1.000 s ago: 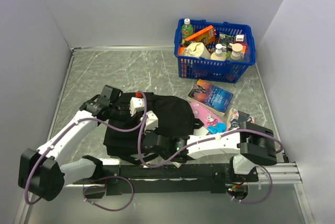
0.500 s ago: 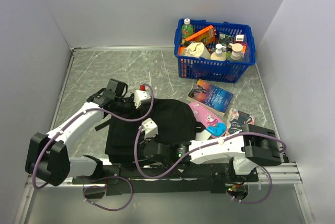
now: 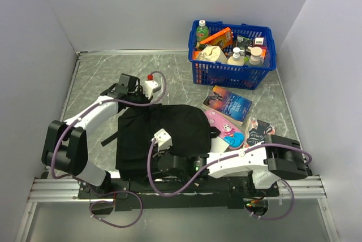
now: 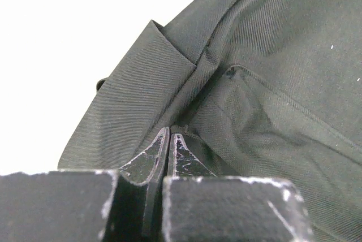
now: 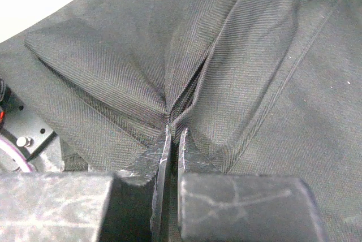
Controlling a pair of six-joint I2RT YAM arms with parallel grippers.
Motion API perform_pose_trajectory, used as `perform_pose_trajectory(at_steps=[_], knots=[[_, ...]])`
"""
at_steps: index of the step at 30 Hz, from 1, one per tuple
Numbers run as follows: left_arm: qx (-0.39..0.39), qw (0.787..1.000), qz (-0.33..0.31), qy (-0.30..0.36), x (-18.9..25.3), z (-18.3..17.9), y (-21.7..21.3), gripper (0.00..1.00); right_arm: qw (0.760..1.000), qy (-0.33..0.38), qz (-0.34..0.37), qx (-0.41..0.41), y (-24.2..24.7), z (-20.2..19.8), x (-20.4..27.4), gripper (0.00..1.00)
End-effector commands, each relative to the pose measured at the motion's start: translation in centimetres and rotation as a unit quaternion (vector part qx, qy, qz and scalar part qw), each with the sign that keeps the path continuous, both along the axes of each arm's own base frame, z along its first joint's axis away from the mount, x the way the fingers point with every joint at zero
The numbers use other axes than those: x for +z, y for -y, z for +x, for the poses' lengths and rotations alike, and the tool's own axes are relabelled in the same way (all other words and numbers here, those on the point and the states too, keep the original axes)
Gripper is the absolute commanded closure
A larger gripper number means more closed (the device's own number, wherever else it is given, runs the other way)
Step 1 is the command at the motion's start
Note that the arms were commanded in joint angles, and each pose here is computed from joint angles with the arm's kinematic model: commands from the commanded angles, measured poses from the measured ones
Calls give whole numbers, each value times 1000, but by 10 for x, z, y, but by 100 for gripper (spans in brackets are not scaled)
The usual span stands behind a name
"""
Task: Pack the student bag
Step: Zip the student bag at the center of the board, then adjust the student bag at the center of the board.
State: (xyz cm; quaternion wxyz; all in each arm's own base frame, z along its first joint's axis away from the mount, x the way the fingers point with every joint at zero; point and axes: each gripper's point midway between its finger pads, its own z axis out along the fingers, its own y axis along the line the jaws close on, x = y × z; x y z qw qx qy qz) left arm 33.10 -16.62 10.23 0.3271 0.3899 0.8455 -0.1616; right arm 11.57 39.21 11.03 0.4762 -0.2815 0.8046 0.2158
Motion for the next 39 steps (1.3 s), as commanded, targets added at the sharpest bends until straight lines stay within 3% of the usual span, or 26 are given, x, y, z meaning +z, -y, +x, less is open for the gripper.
perform_pose_trajectory(at_steps=[1, 7, 10, 11, 13, 14, 16, 17, 20, 22, 26, 27, 29, 30, 31, 34, 39], knots=[[101, 984, -24, 142, 71, 77, -23, 99, 998, -8, 16, 57, -17, -23, 16, 100], [63, 985, -84, 138, 102, 66, -1, 98, 996, 10, 40, 85, -58, -14, 44, 100], [43, 986, -111, 120, 116, 59, 10, 91, 993, 7, 59, 106, -90, -7, 61, 100], [35, 986, -118, 115, 121, 55, 13, 81, 992, 10, 63, 110, -104, -2, 69, 80], [32, 986, -119, 108, 121, 50, 14, 76, 993, 1, 48, 107, -109, 4, 65, 64], [37, 987, -114, 106, 121, 46, 10, 67, 994, -7, 55, 97, -110, 13, 69, 58], [36, 987, -106, 116, 124, 41, 3, 59, 994, -21, 62, 85, -100, 20, 73, 41], [41, 988, -99, 113, 118, 38, -2, 44, 995, -32, 57, 74, -89, 24, 63, 35], [43, 987, -87, 125, 122, 31, -18, 35, 997, -40, 54, 36, -52, 39, 63, 28], [26, 990, -83, 109, 123, 15, -24, 35, 997, -43, 59, 3, -26, 45, 74, 30], [-122, 987, -74, 77, 115, -45, -12, 43, 995, -58, 5, -84, 33, 52, 49, 31], [-152, 983, -79, 68, 111, -59, -7, 43, 991, -69, -36, -107, 56, 50, 35, 31], [-196, 978, -52, 48, 93, -87, -2, 45, 979, -76, -40, -185, 84, 62, 31, 30], [-201, 978, -37, 42, 84, -93, -1, 47, 967, -73, -101, -223, 118, 60, 20, 30], [-204, 978, 4, 37, 66, -101, 0, 55, 954, -86, -84, -274, 124, 64, 24, 28], [-191, 981, 10, 35, 51, -107, 6, 56, 927, -82, -141, -339, 159, 65, 21, 25], [-140, 990, 25, 23, 30, -93, 0, 57, 932, -104, -132, -321, 153, 60, 13, 25]])
